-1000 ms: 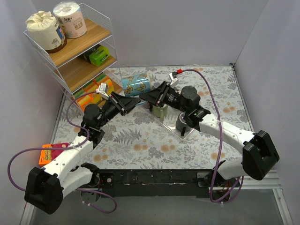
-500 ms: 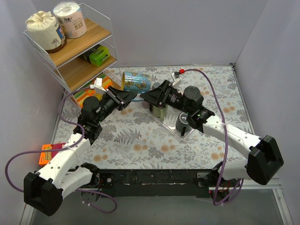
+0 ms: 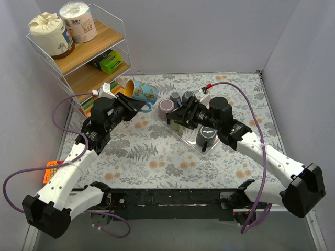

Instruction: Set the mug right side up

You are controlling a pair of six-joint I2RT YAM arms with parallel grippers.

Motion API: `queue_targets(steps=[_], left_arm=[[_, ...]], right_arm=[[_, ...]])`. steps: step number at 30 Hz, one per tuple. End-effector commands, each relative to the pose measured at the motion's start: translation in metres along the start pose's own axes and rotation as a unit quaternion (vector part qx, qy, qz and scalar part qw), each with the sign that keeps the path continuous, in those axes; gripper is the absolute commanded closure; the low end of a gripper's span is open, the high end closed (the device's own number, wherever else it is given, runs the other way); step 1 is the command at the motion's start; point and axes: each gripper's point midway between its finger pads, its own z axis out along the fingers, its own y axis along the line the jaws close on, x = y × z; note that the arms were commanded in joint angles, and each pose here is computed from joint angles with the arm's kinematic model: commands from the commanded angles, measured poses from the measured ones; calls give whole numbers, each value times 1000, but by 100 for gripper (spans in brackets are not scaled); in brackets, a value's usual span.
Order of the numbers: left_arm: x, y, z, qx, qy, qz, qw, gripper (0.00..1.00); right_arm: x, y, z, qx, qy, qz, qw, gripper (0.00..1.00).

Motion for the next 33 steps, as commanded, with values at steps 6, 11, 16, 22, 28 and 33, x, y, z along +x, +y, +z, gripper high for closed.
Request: queue_targets(steps=[6, 11, 16, 22, 28, 33], left_arm=[[-27, 46, -36, -125, -52, 137, 981, 100], [-15, 106, -54, -187, -55, 188, 963, 100], [-20, 130, -64, -227, -65, 226, 945, 100], [-20, 166, -68, -286, -82, 227, 927, 100], [-23, 212, -71, -364, -132, 188, 903, 100], [-27, 233, -80, -407, -157, 182, 881, 100]], right_arm=[[-28, -50, -46, 137, -28, -32, 990, 28], [-38, -60, -55, 145, -31, -29, 989, 28], [-37, -67, -54, 148, -25, -25, 988, 29], [-36, -71, -54, 147, -18, -19, 989, 30], [-44, -68, -60, 148, -28, -24, 988, 30], [-47, -68, -67, 152, -35, -27, 987, 30]])
